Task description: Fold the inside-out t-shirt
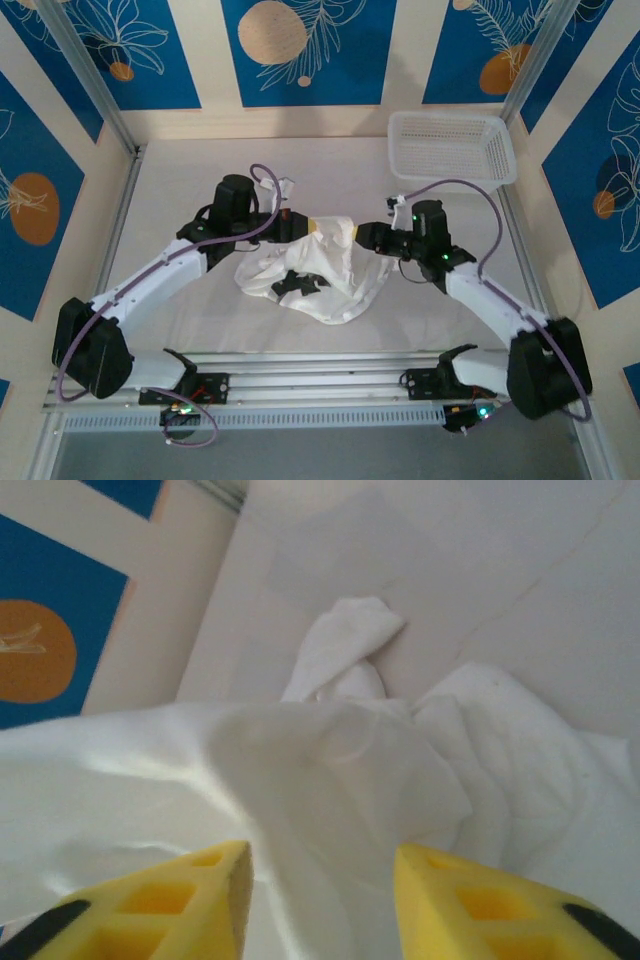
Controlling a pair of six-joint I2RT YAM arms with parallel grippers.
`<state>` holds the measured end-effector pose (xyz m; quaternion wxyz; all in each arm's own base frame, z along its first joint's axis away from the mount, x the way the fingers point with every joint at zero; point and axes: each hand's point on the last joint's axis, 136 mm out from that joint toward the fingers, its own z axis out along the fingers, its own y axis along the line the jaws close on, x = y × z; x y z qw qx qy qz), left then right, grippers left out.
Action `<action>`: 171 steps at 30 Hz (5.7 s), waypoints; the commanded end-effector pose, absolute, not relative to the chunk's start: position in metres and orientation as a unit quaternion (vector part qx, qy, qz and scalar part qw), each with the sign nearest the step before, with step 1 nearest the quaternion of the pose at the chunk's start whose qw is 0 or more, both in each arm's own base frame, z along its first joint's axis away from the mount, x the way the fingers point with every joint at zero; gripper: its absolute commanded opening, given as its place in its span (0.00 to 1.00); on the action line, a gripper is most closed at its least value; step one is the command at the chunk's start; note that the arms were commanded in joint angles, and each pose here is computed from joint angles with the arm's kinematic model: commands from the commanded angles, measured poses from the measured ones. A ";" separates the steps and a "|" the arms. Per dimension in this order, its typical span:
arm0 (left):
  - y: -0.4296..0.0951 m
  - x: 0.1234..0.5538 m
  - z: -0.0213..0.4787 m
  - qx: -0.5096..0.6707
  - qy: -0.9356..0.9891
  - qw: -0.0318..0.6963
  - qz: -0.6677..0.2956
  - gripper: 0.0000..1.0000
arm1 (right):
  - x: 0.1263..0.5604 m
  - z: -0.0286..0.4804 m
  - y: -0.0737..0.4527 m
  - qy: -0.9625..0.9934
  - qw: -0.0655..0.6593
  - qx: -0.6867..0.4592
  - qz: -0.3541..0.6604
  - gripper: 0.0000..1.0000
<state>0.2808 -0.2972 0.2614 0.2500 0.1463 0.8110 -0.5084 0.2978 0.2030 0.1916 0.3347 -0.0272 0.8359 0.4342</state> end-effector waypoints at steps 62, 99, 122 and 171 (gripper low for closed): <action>-0.260 0.363 0.229 0.148 0.855 0.316 -0.383 0.44 | 0.215 0.250 0.265 0.702 0.482 -0.324 0.412 0.00; -0.274 0.314 0.272 0.211 0.822 0.409 -0.336 0.00 | 0.276 0.132 0.166 0.876 0.406 -0.193 0.175 0.00; -0.338 0.246 0.169 0.432 0.834 0.275 -0.205 0.50 | 0.269 0.171 0.135 0.903 0.377 0.033 0.204 0.23; -0.340 0.271 0.215 0.254 0.822 0.239 -0.449 0.00 | 0.293 0.092 0.191 0.923 0.213 0.073 0.312 0.58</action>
